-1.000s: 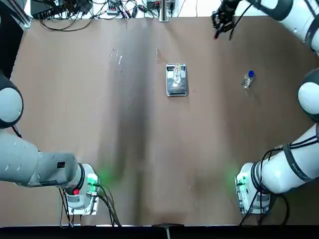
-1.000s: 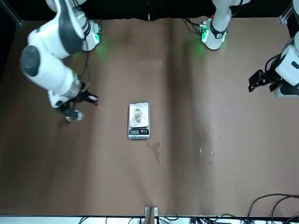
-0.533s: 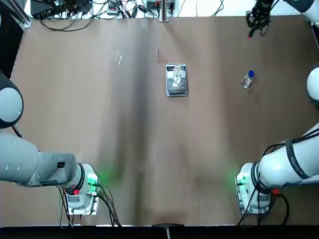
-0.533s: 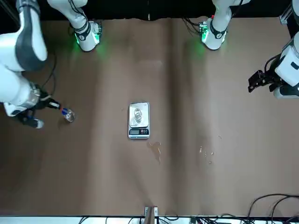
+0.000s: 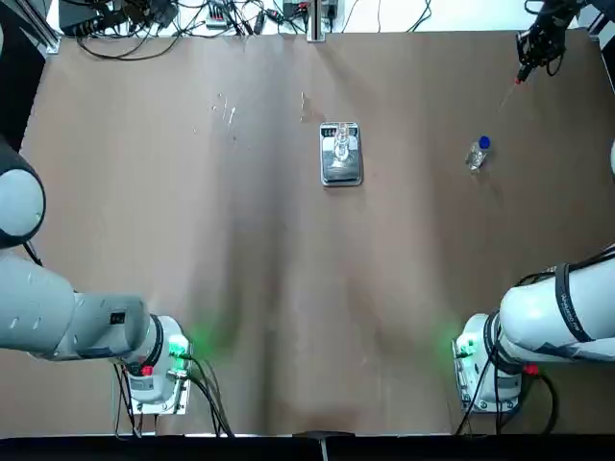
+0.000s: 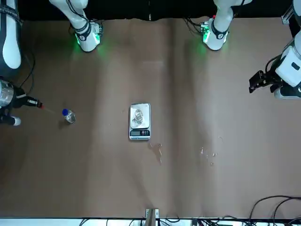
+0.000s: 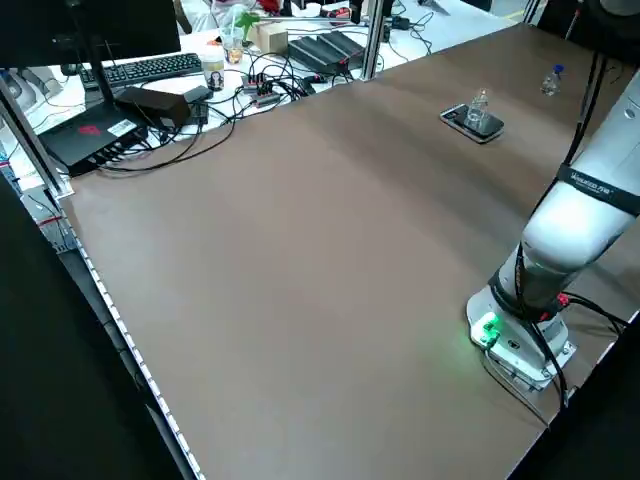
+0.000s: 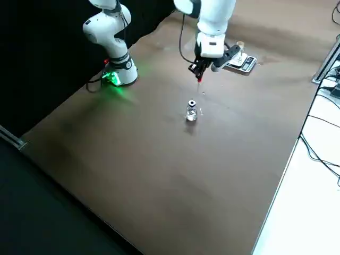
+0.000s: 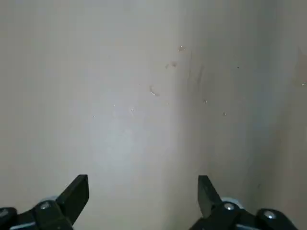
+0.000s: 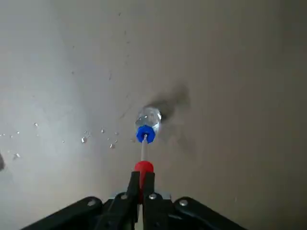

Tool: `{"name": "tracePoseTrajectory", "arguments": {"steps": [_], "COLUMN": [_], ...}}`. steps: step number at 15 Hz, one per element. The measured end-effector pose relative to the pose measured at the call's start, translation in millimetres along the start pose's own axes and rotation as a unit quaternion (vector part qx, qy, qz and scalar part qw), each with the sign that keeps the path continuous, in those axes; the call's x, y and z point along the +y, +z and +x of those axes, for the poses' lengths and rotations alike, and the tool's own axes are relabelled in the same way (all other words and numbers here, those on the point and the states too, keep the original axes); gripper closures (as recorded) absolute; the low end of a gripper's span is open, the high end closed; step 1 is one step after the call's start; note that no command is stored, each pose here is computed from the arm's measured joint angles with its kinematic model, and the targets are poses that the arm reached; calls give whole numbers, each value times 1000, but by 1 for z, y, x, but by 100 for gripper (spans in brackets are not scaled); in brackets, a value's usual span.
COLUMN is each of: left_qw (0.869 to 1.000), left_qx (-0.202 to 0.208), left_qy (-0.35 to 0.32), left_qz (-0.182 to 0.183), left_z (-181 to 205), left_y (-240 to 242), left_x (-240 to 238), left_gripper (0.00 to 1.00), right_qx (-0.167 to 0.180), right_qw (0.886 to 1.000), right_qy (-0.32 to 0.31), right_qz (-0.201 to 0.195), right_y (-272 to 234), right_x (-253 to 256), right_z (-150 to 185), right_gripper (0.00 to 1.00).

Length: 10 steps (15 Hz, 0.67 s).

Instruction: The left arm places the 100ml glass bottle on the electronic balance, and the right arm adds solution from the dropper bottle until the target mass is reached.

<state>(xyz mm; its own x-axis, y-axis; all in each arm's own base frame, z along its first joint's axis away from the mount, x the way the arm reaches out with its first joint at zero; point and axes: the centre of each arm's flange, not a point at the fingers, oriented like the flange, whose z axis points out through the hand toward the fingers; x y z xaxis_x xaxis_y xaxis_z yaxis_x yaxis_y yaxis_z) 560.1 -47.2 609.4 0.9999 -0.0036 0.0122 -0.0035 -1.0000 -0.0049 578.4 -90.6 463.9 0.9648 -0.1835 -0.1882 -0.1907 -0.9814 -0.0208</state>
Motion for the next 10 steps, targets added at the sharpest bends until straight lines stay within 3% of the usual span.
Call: {"name": "tracePoseTrajectory", "arguments": {"steps": [3, 10], "left_qw": [1000, 1000], "left_qx": [0, -2], "left_qy": [0, -1], "left_qz": [0, 0], "left_z": [0, 1], "left_y": [0, 2], "left_x": [0, 0], "left_gripper": [0, 0], "right_qx": [22, 39], "right_qw": [1000, 999], "right_qy": [-13, -23], "right_qz": [2, 1], "right_y": [26, 68], "right_x": [14, 15], "right_z": [-10, -40], "right_gripper": [95, 95]}}
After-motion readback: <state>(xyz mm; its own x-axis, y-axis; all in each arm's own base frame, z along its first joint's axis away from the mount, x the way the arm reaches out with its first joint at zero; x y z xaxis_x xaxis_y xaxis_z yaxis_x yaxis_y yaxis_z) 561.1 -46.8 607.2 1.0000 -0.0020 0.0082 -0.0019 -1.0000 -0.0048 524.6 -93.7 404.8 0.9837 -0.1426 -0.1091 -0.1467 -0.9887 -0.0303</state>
